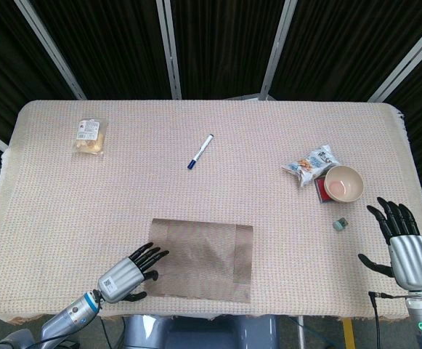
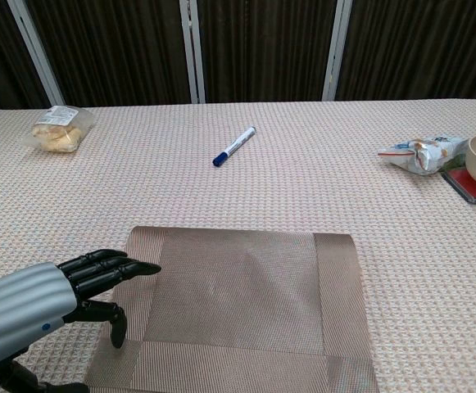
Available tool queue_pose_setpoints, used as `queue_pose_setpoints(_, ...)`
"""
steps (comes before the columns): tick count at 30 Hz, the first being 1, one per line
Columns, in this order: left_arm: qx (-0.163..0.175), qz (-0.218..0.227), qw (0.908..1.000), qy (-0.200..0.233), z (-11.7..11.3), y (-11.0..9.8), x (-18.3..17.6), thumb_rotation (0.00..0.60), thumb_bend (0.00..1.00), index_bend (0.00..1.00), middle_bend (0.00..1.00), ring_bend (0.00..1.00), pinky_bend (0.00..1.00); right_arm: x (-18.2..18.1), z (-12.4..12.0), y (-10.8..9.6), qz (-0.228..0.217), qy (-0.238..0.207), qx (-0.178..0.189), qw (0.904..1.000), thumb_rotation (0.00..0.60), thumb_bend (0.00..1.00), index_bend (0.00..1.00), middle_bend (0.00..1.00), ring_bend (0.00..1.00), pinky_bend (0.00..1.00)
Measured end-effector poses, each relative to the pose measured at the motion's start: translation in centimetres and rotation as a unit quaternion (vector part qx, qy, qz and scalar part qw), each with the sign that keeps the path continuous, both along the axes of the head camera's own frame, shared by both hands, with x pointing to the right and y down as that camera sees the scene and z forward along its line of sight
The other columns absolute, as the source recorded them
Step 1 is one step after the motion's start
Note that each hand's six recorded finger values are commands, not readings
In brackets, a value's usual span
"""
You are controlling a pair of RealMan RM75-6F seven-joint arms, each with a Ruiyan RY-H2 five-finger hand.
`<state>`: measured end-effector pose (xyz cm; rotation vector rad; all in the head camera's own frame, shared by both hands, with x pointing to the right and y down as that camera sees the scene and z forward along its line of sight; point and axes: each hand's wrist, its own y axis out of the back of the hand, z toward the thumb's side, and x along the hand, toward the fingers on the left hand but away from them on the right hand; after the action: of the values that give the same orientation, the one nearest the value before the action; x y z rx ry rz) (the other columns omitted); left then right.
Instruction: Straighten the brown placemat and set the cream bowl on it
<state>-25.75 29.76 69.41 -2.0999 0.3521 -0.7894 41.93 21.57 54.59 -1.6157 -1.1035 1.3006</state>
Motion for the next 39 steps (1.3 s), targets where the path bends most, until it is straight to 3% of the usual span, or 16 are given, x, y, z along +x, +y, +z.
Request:
queue_pose_setpoints(15,-0.009,0.001,0.9999,-0.005,0.6,0.5,0.2,0.600,0.14,0.42,0.00,0.00,0.00,-0.1,-0.1,0.0,0.000,-0.006,0.002,1.0000,0.600,0.00,0.13,0.00,0.00,0.00)
queue_pose_setpoints(39,-0.025,-0.005,0.9996,-0.012,1.3,0.4,0.5,0.600,0.39,0.45,0.00,0.00,0.00,0.1,-0.4,-0.1,0.004,-0.015,0.003,0.9999,0.600,0.00,0.14,0.00,0.00,0.00)
